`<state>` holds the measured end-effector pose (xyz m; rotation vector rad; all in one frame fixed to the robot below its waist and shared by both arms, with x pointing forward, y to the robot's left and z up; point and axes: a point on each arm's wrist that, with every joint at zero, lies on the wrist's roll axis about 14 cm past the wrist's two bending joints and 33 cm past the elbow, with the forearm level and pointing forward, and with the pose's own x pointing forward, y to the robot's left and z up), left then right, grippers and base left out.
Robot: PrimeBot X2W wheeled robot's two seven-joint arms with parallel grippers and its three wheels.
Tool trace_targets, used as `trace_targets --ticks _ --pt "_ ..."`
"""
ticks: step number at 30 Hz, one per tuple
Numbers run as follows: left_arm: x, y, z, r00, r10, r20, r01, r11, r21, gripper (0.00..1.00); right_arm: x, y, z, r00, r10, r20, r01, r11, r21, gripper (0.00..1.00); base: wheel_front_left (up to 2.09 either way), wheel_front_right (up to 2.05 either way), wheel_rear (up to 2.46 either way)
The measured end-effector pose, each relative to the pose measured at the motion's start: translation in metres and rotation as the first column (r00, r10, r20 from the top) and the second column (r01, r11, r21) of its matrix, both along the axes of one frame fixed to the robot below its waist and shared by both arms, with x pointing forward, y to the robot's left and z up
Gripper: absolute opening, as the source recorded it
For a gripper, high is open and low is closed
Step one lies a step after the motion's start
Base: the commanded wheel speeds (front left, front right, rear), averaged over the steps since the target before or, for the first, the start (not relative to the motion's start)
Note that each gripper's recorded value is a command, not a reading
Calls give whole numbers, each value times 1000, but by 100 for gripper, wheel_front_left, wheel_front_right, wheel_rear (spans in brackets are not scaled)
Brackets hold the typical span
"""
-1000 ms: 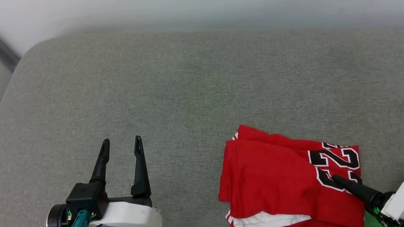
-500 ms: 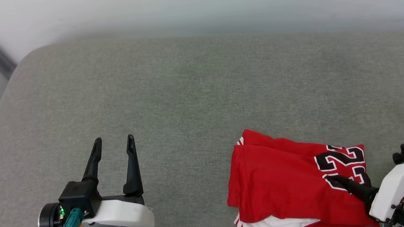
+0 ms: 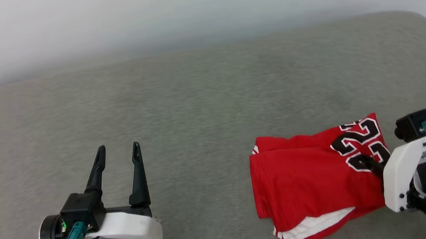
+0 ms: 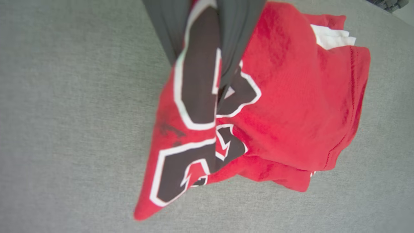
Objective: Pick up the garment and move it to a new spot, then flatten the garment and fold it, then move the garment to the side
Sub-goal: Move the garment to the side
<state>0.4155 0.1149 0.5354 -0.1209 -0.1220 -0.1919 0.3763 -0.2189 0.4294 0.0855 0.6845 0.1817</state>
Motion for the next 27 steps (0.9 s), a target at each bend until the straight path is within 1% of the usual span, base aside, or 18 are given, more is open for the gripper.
trace_targets --ticks 5,9,12,17,22,25,27 --pt "18 -49 6 991 -131 34 131 991 -14 100 -7 -38 9 995 -99 31 100 994 -43 0 0 0 0" --pt "36 -90 12 968 -241 67 243 970 -18 100 -3 -82 22 978 -193 80 200 975 -92 0 0 0 0" --pt "53 -117 5 945 -322 61 323 946 -10 100 5 -119 25 957 -272 106 284 951 -126 0 0 0 0" --pt "79 -148 -14 911 -409 47 410 912 -5 100 20 -169 27 916 -368 158 393 902 -178 0 0 0 0" --pt "103 -166 -38 888 -459 30 459 888 -15 100 35 -217 28 878 -428 215 474 842 -259 0 0 0 0" --pt "113 -173 -54 877 -480 21 480 877 -19 100 45 -232 20 866 -444 231 497 817 -291 0 0 0 0" --pt "118 -176 -65 872 -489 11 489 872 -25 100 51 -238 11 862 -449 235 504 808 -307 0 0 0 0"
